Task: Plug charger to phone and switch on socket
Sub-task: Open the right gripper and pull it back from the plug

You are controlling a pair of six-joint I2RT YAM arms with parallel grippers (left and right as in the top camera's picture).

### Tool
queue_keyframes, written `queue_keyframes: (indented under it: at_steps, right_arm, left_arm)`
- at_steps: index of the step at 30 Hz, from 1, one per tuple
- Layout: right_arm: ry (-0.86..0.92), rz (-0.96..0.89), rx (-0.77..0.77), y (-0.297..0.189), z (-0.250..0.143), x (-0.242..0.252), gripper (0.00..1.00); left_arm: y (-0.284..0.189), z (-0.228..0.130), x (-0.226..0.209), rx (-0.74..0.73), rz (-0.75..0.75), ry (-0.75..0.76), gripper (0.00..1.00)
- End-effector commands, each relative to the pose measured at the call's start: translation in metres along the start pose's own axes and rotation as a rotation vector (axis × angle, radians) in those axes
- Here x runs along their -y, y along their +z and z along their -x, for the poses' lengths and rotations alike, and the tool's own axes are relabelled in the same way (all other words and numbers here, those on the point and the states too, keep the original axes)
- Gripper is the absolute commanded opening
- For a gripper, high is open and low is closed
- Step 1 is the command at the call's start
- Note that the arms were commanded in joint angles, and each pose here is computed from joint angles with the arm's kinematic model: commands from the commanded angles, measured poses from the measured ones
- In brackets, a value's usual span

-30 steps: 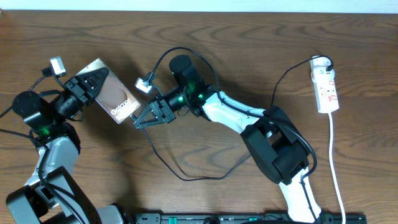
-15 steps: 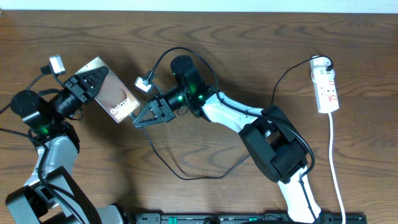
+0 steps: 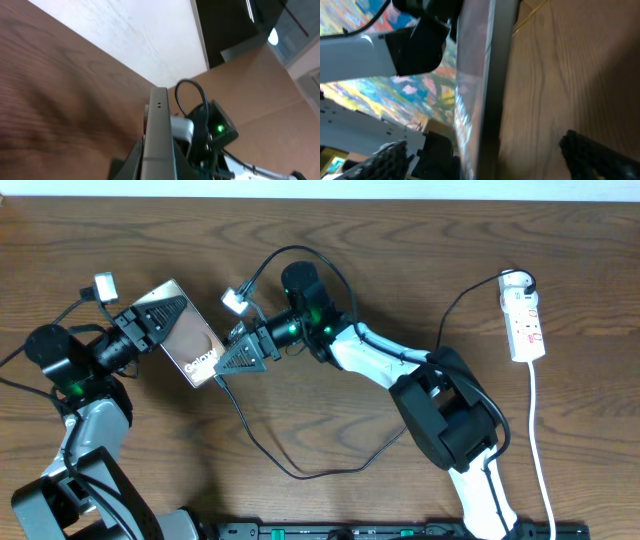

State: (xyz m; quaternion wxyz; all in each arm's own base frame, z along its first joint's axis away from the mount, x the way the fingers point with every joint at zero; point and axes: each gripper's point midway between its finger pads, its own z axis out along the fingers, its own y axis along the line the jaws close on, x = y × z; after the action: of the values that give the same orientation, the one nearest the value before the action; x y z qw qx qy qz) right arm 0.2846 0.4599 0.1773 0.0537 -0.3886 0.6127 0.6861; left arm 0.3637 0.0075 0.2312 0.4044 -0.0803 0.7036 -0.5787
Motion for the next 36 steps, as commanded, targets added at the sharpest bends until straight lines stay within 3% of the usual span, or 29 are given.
queue_keyframes:
  at_steps: [1, 14, 25, 31, 36]
  right_arm:
    - [-0.033, -0.005, 0.017, -0.002, 0.013, -0.009, 0.99]
    - [0.109, -0.113, 0.142, -0.030, 0.036, 0.014, 0.99]
    - [0.188, -0.178, 0.336, -0.118, 0.076, 0.028, 0.99]
    - [0.376, -0.364, 0.460, -0.187, 0.064, 0.079, 0.99]
    - [0.437, -0.448, 0.498, -0.219, 0.054, 0.092, 0.99]
  left_arm:
    - [0.000, -0.005, 0.006, -0.032, -0.022, 0.026, 0.08]
    - [0.000, -0.003, 0.005, -0.024, -0.016, -0.045, 0.07]
    - [-0.005, -0.004, 0.005, -0.035, -0.020, -0.067, 0.07]
    - [-0.007, -0.003, 0.005, -0.029, -0.017, -0.103, 0.07]
    - [-0.007, -0.003, 0.004, -0.027, -0.015, -0.102, 0.08]
